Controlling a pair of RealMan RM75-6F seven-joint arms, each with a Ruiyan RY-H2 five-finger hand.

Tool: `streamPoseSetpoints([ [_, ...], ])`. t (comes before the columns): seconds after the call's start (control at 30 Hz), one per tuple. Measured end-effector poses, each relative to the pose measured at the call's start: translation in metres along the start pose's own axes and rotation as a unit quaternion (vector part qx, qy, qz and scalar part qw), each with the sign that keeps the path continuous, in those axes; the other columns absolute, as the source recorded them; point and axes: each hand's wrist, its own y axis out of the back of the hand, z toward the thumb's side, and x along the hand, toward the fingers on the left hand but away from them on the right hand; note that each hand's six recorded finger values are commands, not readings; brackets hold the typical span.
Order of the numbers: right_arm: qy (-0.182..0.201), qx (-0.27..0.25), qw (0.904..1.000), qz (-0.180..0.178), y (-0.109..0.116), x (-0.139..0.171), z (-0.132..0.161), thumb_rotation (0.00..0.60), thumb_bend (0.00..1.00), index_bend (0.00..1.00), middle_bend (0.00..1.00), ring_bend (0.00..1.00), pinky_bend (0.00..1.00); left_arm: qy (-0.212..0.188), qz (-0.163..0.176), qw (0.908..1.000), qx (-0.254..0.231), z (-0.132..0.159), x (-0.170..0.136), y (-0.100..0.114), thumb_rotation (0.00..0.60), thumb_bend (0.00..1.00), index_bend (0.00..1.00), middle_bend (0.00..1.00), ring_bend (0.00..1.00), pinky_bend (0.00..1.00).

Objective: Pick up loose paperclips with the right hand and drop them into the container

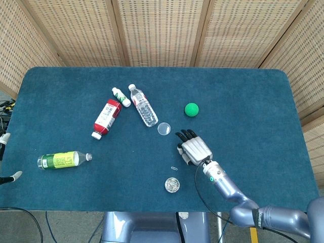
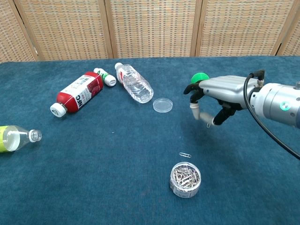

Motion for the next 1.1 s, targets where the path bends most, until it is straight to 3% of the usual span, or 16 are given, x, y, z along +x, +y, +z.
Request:
streamPoseSetpoints([
  [0.33,-0.043,0.030,0.9986,0.004,-0.009,-0.024,-0.026,0.600,0.93,0.50,0.09,0.00,0.08,0.007,-0.005,1.0000,0.000,-0.002,0.005,-0.002,0.600,0.00,0.00,0.00,0.00,0.00],
  [1.1,-0.071,0.038,0.9966,0.018,-0.033,-0.048,-0.031,0.600,0.94,0.50,0.09,0.00,0.08,0.014,-0.007,0.9999,0.003,-0.005,0.006,-0.004,0.600,0.00,0.00,0.00,0.00,0.00],
])
